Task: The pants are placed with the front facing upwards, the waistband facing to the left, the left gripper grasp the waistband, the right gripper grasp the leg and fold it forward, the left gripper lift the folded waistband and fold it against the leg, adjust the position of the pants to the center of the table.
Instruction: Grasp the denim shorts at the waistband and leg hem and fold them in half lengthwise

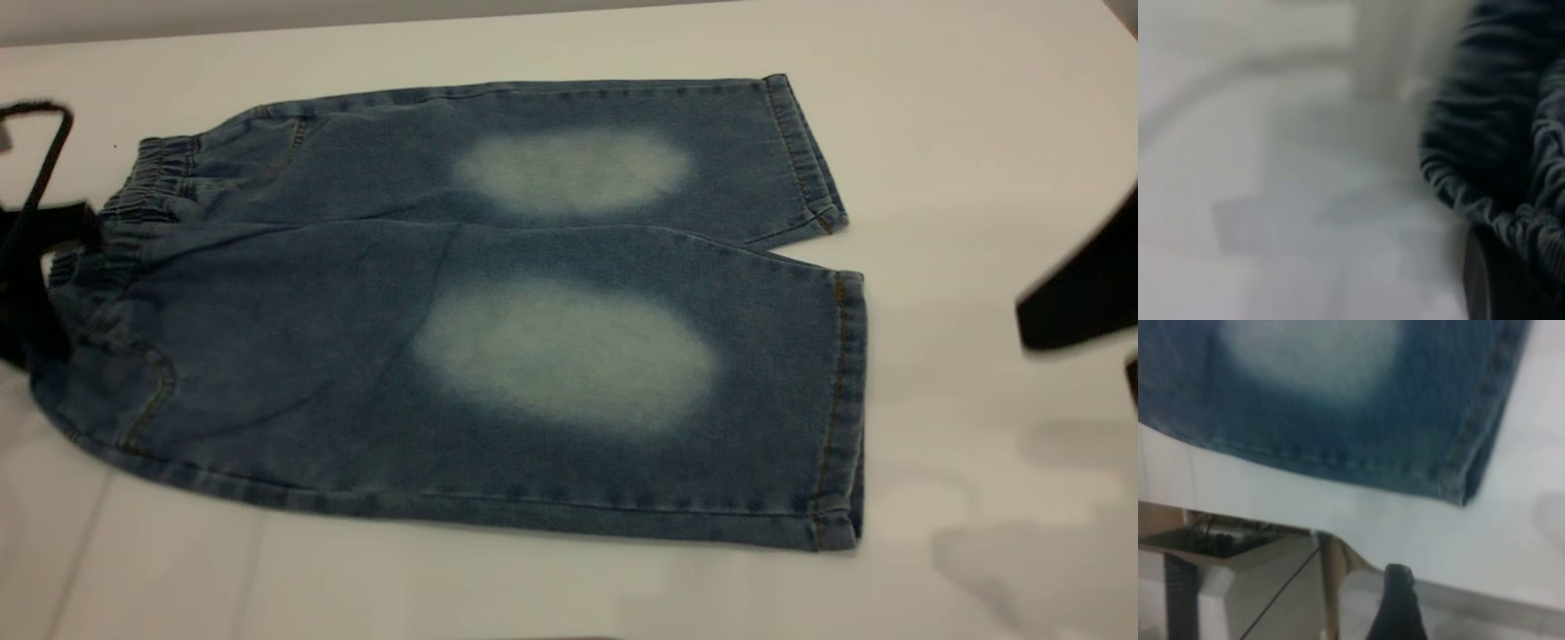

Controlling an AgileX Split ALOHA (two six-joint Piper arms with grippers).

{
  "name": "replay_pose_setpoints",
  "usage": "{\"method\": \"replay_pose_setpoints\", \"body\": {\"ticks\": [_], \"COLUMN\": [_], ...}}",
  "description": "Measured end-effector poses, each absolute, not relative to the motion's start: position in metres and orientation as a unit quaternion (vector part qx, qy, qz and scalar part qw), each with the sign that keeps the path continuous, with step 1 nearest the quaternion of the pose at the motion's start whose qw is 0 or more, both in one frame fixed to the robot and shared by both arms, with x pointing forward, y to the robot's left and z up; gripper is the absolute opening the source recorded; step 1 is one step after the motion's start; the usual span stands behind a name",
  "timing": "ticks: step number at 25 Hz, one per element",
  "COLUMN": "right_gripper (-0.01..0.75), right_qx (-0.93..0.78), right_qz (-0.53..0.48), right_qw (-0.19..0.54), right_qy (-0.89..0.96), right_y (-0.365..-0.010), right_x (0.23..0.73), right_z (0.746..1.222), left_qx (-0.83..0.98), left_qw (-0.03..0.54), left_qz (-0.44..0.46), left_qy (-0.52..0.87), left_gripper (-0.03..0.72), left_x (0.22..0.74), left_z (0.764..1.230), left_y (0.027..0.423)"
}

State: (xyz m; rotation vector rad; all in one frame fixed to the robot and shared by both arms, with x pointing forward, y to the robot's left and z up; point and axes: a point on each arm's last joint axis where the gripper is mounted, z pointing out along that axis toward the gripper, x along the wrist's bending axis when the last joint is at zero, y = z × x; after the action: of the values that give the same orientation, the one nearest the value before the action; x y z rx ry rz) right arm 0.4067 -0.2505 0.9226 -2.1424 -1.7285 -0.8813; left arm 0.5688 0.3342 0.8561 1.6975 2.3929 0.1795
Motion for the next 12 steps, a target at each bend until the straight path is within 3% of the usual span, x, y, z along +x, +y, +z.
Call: {"method": "replay_pose_setpoints", "body": {"ticks": [12], "right_gripper": [0.486], "right_qx": [-0.755], "right_qz": [-0.306], "right_qw": [0.257], "right_qy": [-0.52], "right_y": [-0.236], "right_x": [0.419], "right_z": [0.86], "left_qx": [0.632], "left_qw": [0.165], "left_qz": [0.095], "left_qy": [0.751], "left_gripper": [0.081], "left_x": [0.58], "left_z": [0.916], "left_y": [0.284]}}
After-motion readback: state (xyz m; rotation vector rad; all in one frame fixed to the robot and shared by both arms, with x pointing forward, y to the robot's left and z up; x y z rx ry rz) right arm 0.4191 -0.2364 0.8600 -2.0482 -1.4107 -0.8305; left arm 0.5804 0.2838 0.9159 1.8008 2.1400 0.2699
